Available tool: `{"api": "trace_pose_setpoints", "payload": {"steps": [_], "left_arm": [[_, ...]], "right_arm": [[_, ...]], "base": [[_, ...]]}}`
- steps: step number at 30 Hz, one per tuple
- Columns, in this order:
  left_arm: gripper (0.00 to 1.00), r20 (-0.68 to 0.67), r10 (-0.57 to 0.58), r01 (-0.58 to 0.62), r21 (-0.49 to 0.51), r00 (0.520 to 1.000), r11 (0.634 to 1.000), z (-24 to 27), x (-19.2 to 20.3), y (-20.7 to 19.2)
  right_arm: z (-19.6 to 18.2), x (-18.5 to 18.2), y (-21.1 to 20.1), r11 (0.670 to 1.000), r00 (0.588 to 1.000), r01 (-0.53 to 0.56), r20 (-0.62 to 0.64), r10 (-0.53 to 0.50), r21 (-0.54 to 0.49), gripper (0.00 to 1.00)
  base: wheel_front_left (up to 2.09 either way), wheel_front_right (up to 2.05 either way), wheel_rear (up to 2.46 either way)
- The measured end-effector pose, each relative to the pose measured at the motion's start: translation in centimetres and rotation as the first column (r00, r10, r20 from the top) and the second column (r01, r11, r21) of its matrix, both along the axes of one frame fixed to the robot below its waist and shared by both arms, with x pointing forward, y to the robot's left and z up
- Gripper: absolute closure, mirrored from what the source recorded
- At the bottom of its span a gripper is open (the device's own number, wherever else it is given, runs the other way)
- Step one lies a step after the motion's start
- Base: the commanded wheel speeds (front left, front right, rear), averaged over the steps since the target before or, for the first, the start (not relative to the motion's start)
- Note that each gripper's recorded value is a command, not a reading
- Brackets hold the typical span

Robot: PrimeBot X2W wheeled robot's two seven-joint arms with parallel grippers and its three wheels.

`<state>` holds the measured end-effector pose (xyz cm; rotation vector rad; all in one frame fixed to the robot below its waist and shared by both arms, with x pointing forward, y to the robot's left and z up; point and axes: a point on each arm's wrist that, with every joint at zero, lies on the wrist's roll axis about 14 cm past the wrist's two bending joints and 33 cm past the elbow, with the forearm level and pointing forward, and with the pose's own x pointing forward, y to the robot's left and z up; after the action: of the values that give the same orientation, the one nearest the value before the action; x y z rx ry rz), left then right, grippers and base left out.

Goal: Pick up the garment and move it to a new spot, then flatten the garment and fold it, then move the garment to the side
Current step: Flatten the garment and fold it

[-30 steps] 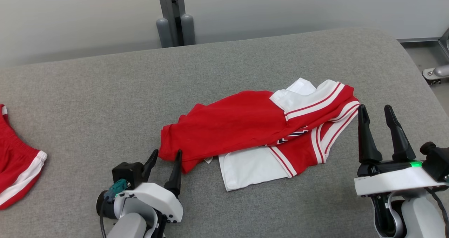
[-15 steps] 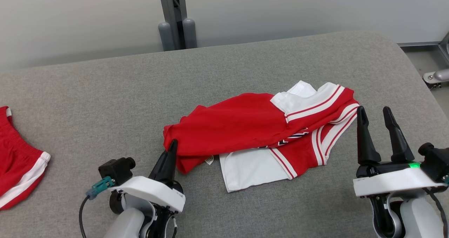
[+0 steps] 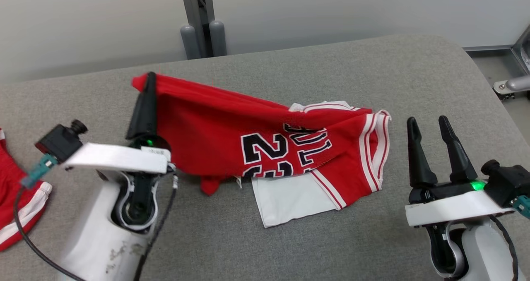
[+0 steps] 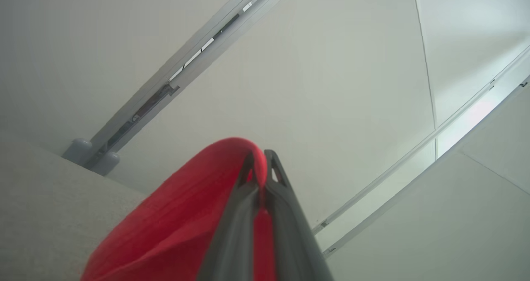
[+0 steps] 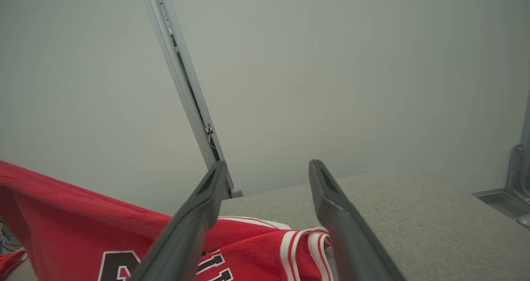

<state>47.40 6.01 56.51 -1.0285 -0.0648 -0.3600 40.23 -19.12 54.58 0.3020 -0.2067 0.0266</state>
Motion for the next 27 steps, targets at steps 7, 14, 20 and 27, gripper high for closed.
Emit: {"api": "trace_pose_setpoints", "payload": {"steps": [7, 14, 20, 27], "left_arm": [[1.00, 0.011, 0.072, -0.072, 0.273, 0.997, 0.959, 0.2, 6.8, 1.2], [1.00, -0.004, 0.073, -0.062, 0.489, 0.997, 0.870, -1.3, 13.4, 0.4], [0.00, -0.085, 0.079, -0.006, 0.644, 0.993, 0.765, -6.6, 17.3, -0.8], [0.00, -0.141, 0.138, 0.015, 0.753, 0.980, 0.658, -11.1, 18.7, -0.3]], "right_arm": [[1.3, 1.8, 1.1, 0.999, 0.998, -0.039, 0.039, 0.040, -0.013, 0.00], [1.1, 3.4, 0.9, 0.999, 0.998, -0.047, 0.039, 0.047, 0.015, 0.00], [-0.9, 4.2, -0.2, 0.999, 1.000, -0.022, -0.015, 0.023, 0.035, 0.00], [-2.3, 4.5, -1.5, 0.999, 0.999, 0.012, -0.053, -0.010, 0.032, 0.00]], "base": [[0.00, 0.00, 0.00], [0.00, 0.00, 0.00], [0.00, 0.00, 0.00], [0.00, 0.00, 0.00]]}}
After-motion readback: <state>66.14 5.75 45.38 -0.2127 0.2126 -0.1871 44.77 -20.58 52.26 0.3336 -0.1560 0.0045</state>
